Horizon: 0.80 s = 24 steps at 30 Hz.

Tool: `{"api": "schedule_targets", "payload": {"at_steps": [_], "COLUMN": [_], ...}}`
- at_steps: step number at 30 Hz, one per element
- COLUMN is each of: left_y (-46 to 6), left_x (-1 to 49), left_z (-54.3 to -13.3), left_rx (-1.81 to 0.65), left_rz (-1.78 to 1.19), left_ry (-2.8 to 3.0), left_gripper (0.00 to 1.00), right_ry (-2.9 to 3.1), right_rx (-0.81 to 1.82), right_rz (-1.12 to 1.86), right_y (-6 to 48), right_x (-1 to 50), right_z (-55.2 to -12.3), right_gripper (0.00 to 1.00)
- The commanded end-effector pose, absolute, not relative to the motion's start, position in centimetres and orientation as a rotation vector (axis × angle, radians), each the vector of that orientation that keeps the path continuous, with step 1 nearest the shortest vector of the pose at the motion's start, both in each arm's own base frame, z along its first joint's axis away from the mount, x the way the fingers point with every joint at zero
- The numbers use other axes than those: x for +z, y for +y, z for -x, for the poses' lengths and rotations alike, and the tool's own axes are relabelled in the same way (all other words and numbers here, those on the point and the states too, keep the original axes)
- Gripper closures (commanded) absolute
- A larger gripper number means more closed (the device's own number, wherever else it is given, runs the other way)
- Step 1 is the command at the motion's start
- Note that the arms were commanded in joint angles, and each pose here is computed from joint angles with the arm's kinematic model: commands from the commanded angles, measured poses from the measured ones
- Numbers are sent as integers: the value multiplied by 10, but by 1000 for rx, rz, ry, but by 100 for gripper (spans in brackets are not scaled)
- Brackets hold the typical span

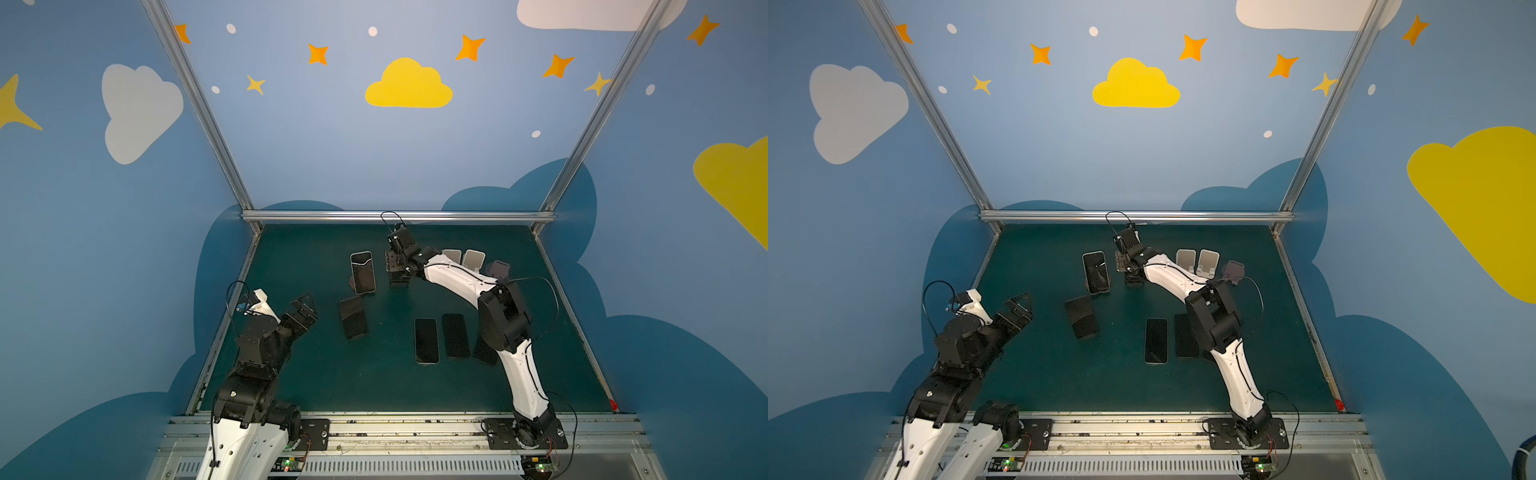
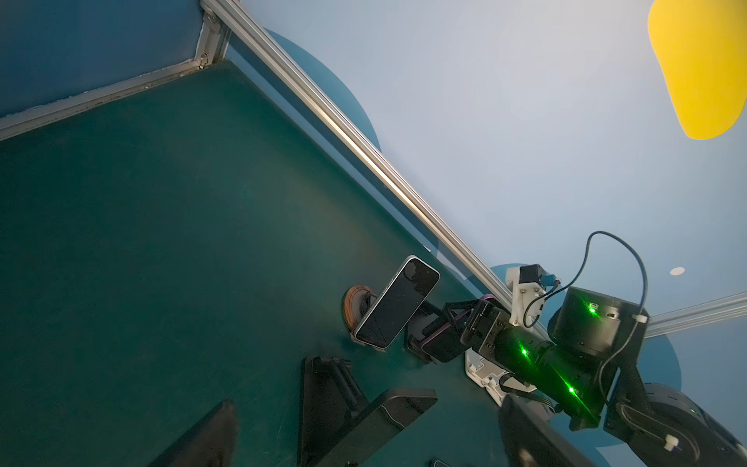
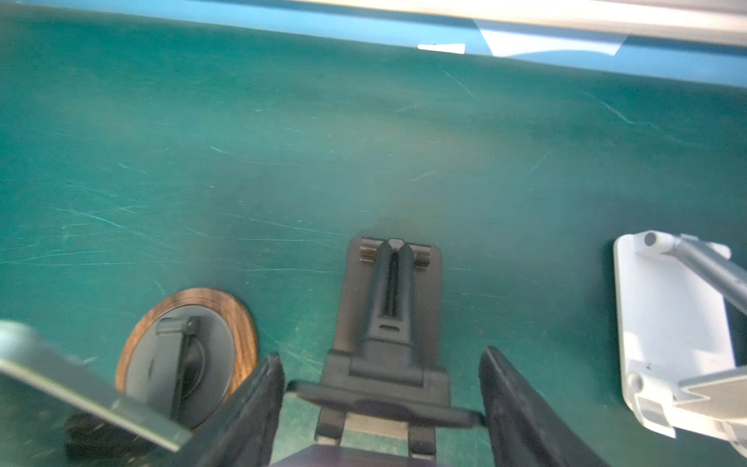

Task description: Remove the phone from the phone stand

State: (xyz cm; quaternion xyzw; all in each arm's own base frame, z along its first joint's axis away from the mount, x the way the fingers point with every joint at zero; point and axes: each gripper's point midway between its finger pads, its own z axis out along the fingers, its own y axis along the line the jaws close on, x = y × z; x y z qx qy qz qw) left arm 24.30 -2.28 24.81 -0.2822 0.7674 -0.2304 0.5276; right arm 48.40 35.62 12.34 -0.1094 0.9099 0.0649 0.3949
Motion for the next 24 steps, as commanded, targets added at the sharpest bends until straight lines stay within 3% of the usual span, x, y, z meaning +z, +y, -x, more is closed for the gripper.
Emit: {"api": "schedule_targets", "payload": {"at_steps": [1,24], "left_y": [-20,-18], "left_x": [251,252], "left_z": [-241,-239], "left_rx": [-522,-517], "left_rz": [663,671], "left_ry": [1827,1820], "left_gripper": [0,0], "right_ry": [2213,2159], "right_rx": [197,188], "right_rz": [273,324], "right_y": [360,362], "right_x": [168,199], "right_z": [-483,-448], "right_gripper": [28,28]}}
